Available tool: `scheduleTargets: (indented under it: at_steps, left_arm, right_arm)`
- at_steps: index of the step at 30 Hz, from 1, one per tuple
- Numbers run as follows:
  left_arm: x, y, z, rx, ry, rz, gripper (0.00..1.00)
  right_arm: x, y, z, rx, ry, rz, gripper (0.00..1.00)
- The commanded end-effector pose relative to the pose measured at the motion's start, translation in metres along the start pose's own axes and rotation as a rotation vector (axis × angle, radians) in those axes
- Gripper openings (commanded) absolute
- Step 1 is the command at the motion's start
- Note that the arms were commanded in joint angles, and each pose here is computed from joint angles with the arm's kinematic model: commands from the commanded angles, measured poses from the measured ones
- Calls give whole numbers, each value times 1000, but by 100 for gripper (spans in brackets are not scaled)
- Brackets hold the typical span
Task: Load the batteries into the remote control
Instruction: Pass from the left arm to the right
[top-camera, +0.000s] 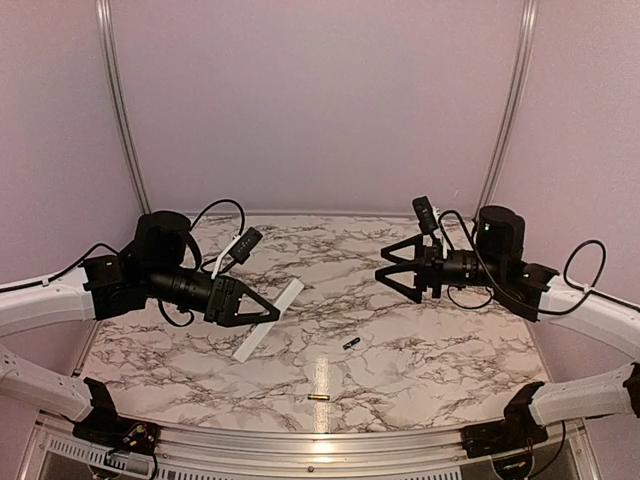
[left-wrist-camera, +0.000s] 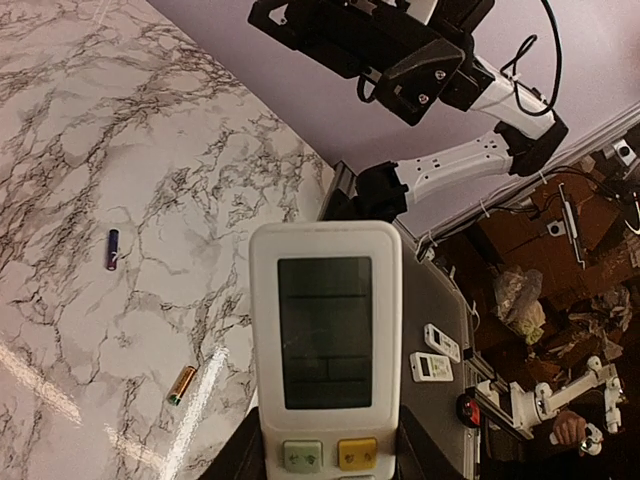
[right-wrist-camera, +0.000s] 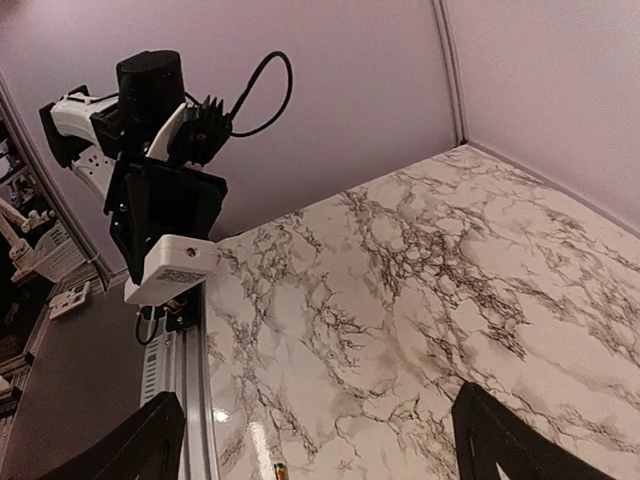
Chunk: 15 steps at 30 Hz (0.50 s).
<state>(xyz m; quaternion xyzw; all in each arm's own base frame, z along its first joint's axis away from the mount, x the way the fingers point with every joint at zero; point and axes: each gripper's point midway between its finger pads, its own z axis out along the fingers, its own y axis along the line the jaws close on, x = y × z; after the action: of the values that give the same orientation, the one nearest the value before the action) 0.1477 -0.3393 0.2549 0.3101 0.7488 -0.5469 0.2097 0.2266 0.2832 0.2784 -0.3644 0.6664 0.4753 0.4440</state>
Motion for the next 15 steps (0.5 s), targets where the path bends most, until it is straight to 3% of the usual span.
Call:
scheduleTargets:
  at_steps: [1, 15]
  left_arm:
    - [5, -48, 3, 191, 74, 107, 34]
    - [48, -86, 22, 393, 289, 54, 32]
  right_arm:
    - [-20, 62, 4, -175, -2, -174, 91]
    - [8, 163, 33, -364, 116, -487, 79]
